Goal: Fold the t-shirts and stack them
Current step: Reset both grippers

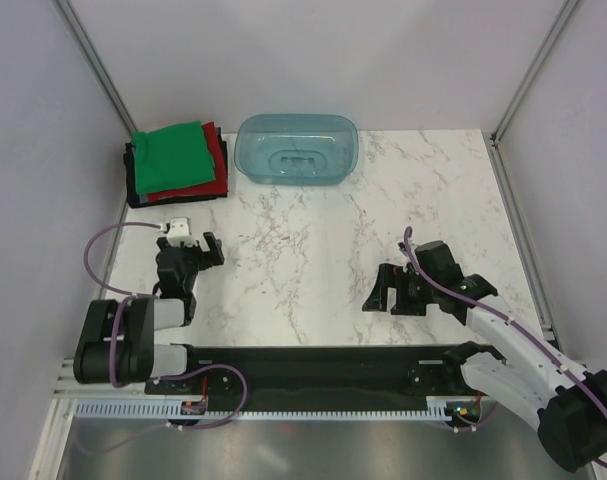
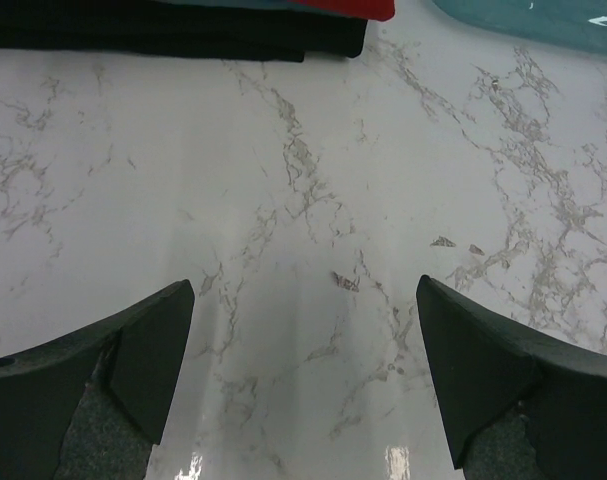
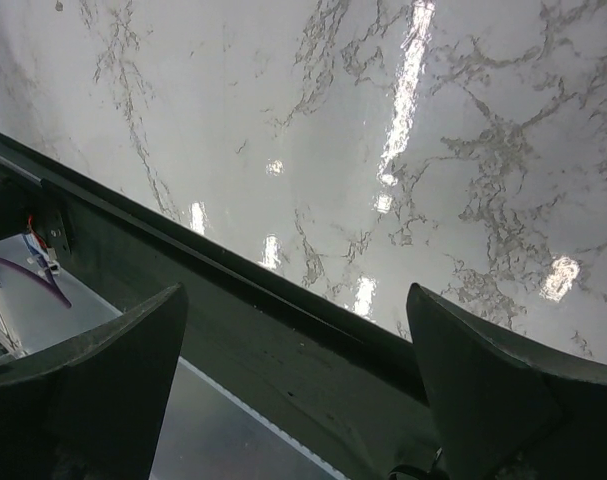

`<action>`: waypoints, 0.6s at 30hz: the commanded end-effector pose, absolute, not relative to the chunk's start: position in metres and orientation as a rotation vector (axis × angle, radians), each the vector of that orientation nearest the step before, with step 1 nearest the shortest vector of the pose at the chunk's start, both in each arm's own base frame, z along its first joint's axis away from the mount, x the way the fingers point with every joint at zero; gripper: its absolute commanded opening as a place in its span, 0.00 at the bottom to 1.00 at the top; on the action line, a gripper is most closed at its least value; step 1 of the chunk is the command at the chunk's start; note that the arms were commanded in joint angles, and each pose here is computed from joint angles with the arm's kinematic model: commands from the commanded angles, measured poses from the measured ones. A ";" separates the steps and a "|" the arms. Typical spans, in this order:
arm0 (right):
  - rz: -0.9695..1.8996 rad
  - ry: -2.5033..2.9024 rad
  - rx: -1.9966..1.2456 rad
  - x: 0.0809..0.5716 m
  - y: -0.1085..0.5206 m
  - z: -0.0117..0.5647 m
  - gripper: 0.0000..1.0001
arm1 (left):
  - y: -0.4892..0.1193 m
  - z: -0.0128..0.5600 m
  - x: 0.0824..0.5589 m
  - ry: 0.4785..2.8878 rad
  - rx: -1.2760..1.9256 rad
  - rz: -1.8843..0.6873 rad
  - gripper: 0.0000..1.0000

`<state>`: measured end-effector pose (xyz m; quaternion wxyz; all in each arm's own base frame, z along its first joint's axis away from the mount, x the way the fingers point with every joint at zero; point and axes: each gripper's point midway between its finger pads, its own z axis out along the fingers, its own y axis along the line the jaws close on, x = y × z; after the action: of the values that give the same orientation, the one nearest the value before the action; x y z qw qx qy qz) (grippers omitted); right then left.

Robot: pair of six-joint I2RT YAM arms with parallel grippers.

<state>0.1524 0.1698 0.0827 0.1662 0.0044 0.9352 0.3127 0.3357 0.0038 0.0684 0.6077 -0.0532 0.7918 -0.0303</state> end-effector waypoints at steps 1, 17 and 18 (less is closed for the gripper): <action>0.899 2.642 -0.002 0.151 0.170 0.086 0.98 | -0.005 0.116 0.361 1.575 -0.005 -0.094 1.00; 0.867 2.427 0.062 0.205 0.179 0.135 0.98 | -0.015 0.105 0.371 1.650 0.059 -0.091 1.00; 0.861 2.424 0.065 0.209 0.180 0.135 0.98 | -0.015 0.106 0.371 1.648 0.059 -0.091 1.00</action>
<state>0.1810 0.1724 0.1101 0.2259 0.0224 0.9224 0.3124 0.3606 -0.0141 0.0845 0.6481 -0.0048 0.7595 -0.0554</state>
